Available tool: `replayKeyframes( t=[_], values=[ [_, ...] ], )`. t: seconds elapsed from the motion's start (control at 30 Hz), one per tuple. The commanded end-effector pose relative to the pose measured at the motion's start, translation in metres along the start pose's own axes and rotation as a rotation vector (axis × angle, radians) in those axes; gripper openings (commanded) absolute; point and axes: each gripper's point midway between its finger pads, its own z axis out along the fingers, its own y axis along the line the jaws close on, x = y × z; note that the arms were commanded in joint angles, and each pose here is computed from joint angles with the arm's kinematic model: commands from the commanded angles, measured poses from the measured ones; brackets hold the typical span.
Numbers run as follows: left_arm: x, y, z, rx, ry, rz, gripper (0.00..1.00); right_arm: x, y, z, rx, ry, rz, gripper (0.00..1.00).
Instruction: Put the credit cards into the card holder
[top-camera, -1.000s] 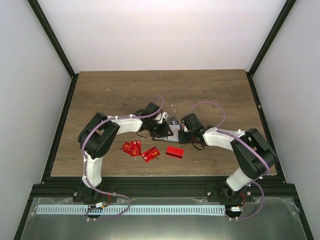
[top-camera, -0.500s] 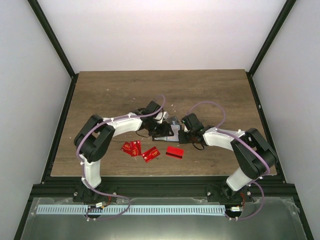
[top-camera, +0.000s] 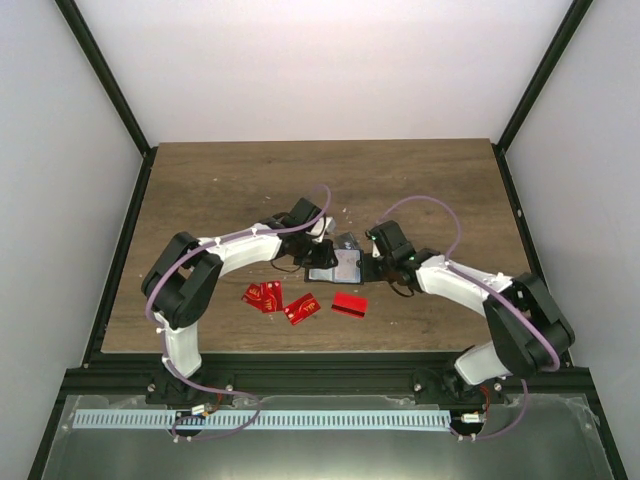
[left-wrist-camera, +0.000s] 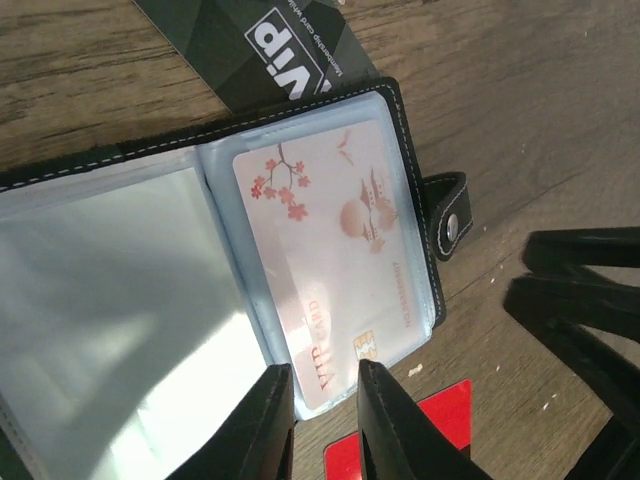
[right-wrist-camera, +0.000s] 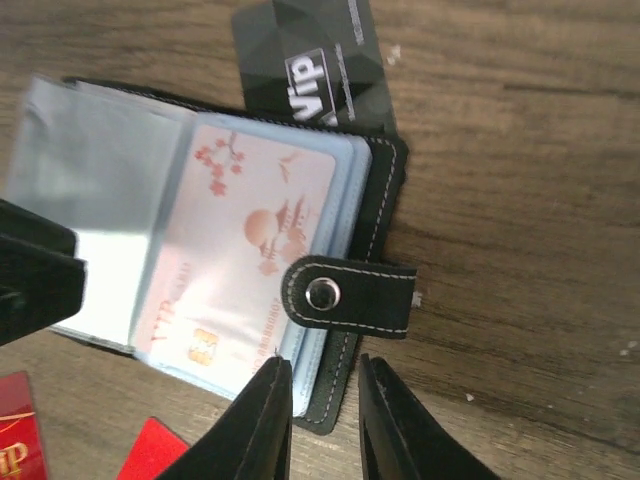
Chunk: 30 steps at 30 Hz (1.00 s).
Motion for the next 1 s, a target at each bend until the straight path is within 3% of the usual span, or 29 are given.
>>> replayKeyframes(
  t=[0.0, 0.13, 0.27, 0.97],
  values=[
    [-0.014, -0.011, -0.007, 0.012, -0.051, 0.064, 0.15, -0.031, 0.010, -0.027, -0.012, -0.076, -0.016, 0.22],
    [-0.014, -0.012, -0.001, 0.023, -0.048, 0.075, 0.05, -0.033, 0.033, -0.036, -0.144, -0.082, -0.008, 0.24],
    [-0.015, -0.012, 0.006, 0.032, -0.040, 0.082, 0.04, -0.025, 0.051, -0.030, -0.264, -0.044, 0.030, 0.24],
    [0.005, 0.018, 0.042, -0.028, 0.059, 0.073, 0.04, -0.003, 0.027, 0.010, -0.306, 0.065, 0.156, 0.34]
  ],
)
